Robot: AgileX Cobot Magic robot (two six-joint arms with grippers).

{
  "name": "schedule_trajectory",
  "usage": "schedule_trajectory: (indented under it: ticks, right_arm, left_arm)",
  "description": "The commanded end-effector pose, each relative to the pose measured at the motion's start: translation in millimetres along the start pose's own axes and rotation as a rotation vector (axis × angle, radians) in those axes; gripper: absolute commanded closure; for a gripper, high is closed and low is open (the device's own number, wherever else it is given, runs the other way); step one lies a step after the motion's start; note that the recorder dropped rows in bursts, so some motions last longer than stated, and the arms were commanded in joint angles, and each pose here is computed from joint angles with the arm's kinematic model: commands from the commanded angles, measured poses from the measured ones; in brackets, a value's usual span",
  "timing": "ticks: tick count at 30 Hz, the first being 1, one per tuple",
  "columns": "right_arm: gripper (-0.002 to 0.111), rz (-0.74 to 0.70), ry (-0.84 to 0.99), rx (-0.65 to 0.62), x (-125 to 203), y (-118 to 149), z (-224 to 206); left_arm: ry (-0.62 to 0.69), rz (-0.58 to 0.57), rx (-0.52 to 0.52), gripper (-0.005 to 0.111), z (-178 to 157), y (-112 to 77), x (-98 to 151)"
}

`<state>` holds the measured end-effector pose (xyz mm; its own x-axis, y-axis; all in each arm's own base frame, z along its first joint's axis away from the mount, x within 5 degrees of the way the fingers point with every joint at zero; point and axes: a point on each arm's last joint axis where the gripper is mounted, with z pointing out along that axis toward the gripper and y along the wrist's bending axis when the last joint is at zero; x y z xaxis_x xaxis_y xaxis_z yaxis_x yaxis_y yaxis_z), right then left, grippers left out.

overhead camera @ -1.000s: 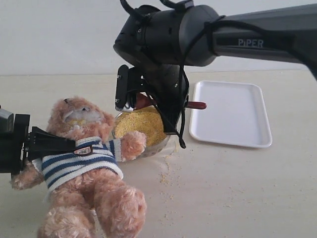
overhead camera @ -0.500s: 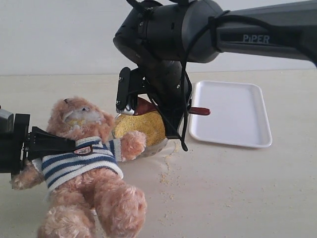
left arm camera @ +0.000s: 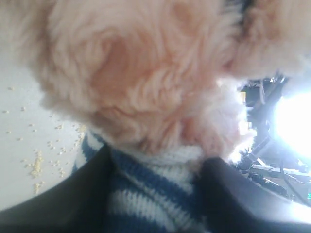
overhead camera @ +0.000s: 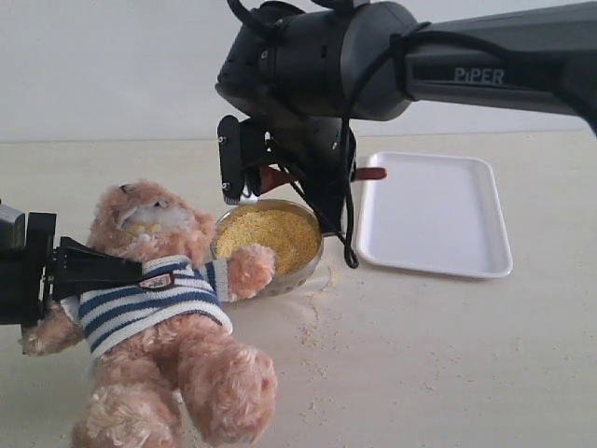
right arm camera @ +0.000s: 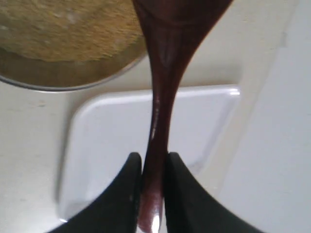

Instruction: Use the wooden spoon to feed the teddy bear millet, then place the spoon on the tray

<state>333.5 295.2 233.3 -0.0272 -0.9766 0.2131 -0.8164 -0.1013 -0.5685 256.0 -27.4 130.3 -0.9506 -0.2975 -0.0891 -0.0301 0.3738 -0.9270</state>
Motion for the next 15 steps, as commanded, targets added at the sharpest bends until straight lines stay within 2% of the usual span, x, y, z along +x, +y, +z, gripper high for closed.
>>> schedule_trajectory:
  ticks: [1, 15]
  right_arm:
    - [0.108, -0.117, 0.051, 0.134, -1, -10, 10]
    - [0.108, -0.346, 0.187, 0.132, -10, 3, 44]
  left_arm:
    - [-0.011, -0.015, 0.040, 0.102, -1, -4.4, -2]
    - [0.000, -0.054, 0.036, 0.102, -1, -4.1, -1]
